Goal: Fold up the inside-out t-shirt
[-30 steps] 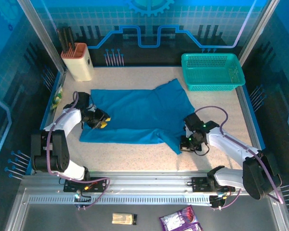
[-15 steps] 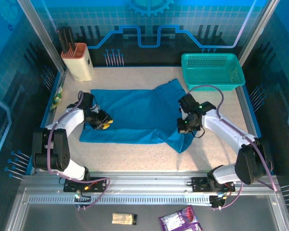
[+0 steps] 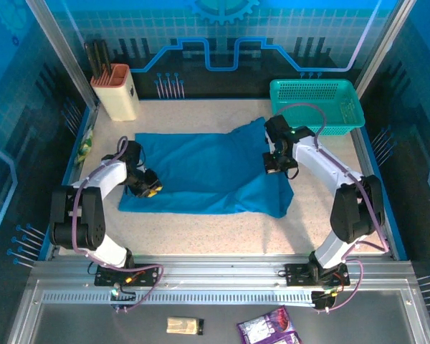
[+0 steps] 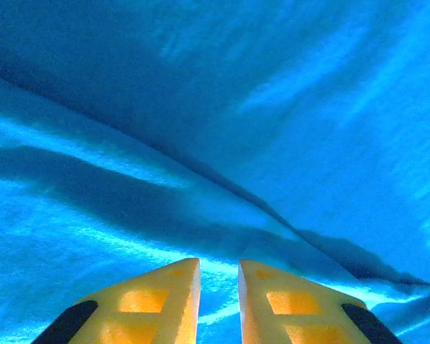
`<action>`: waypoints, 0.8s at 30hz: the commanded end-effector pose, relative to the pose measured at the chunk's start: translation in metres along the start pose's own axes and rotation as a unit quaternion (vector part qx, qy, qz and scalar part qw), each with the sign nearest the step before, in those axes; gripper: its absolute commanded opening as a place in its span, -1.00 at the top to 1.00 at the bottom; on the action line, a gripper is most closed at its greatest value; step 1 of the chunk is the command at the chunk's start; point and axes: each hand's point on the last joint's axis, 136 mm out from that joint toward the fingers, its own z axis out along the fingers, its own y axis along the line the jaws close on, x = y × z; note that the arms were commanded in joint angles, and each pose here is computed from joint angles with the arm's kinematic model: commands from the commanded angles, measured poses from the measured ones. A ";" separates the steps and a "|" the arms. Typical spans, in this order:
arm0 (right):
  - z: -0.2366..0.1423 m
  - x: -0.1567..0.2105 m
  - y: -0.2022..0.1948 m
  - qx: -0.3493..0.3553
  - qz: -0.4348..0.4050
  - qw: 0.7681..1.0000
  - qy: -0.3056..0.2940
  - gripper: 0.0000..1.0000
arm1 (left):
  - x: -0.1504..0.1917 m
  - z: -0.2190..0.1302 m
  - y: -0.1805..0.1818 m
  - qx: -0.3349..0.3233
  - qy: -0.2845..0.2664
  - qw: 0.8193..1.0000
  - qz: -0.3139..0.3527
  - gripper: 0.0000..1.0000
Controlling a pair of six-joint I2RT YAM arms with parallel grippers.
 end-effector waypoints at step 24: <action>0.056 -0.067 -0.004 0.015 -0.035 0.999 0.019 0.80 | 0.006 0.012 0.034 -0.081 0.009 0.997 0.012 0.61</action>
